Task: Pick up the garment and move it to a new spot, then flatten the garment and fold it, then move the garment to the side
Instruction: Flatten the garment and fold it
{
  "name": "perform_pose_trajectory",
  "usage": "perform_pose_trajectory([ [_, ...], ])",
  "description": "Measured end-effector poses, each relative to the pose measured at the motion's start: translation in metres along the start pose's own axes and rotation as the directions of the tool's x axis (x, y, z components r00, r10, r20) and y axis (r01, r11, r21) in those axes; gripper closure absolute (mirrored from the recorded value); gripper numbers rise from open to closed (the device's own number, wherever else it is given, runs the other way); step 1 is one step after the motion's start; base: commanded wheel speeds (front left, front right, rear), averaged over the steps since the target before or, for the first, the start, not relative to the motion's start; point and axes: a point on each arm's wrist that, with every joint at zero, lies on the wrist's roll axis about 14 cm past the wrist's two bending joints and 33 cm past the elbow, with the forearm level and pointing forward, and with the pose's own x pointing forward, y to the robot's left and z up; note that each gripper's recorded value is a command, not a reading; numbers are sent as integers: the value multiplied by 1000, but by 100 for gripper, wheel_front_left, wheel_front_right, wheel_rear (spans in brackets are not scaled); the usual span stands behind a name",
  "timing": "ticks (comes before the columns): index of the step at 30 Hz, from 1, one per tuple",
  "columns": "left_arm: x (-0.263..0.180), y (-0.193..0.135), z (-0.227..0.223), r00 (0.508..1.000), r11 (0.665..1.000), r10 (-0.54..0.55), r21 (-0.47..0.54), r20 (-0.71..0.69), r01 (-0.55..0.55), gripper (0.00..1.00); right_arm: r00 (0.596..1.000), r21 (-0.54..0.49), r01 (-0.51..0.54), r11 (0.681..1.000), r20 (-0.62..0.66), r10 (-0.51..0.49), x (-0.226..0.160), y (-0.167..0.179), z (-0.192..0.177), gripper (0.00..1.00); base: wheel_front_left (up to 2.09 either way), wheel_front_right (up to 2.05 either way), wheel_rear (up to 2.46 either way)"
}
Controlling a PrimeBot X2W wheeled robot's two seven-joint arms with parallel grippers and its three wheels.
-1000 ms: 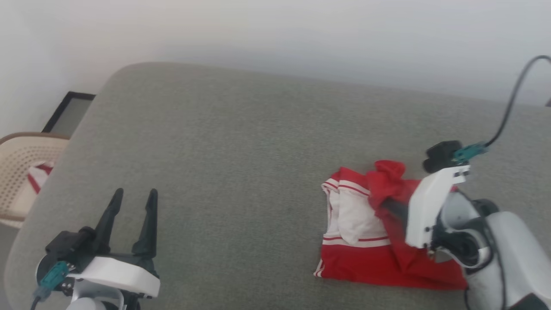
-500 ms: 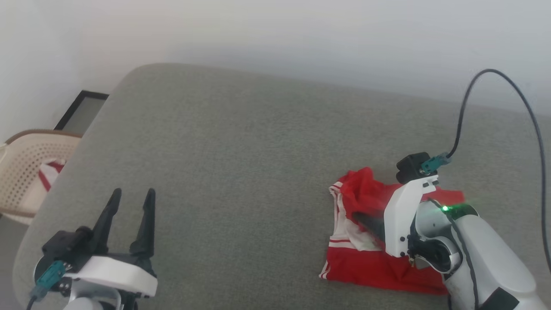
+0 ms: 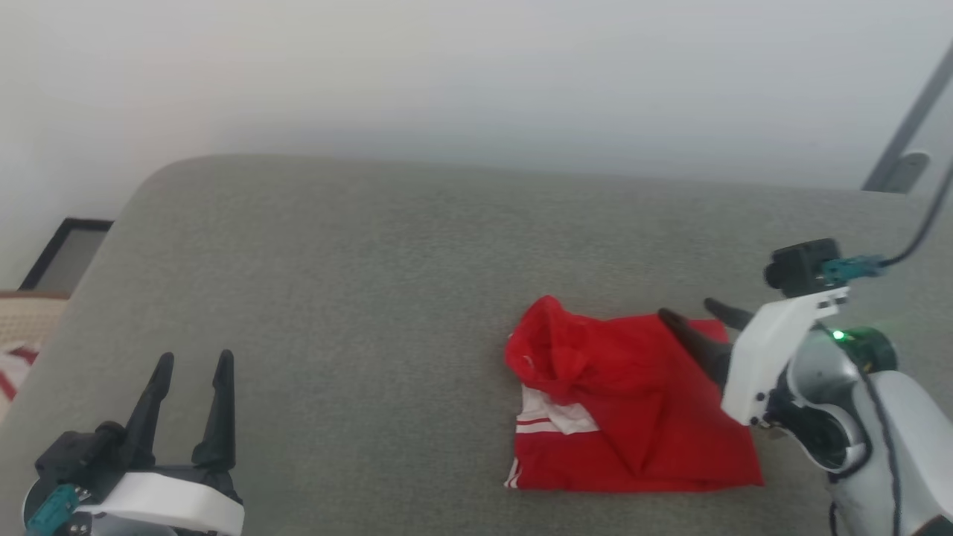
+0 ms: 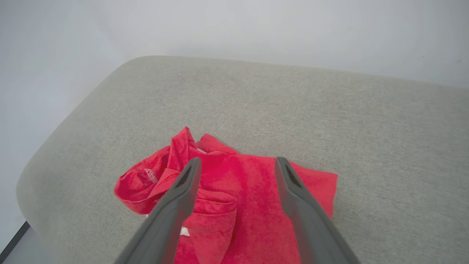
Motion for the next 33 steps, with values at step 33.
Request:
perform_pose_trajectory([
  [33,22,-30,-10,993,993,-112,38,-29,113,0,767,71,465,882,466,-442,-144,-124,-5,0,0,0,0],
])
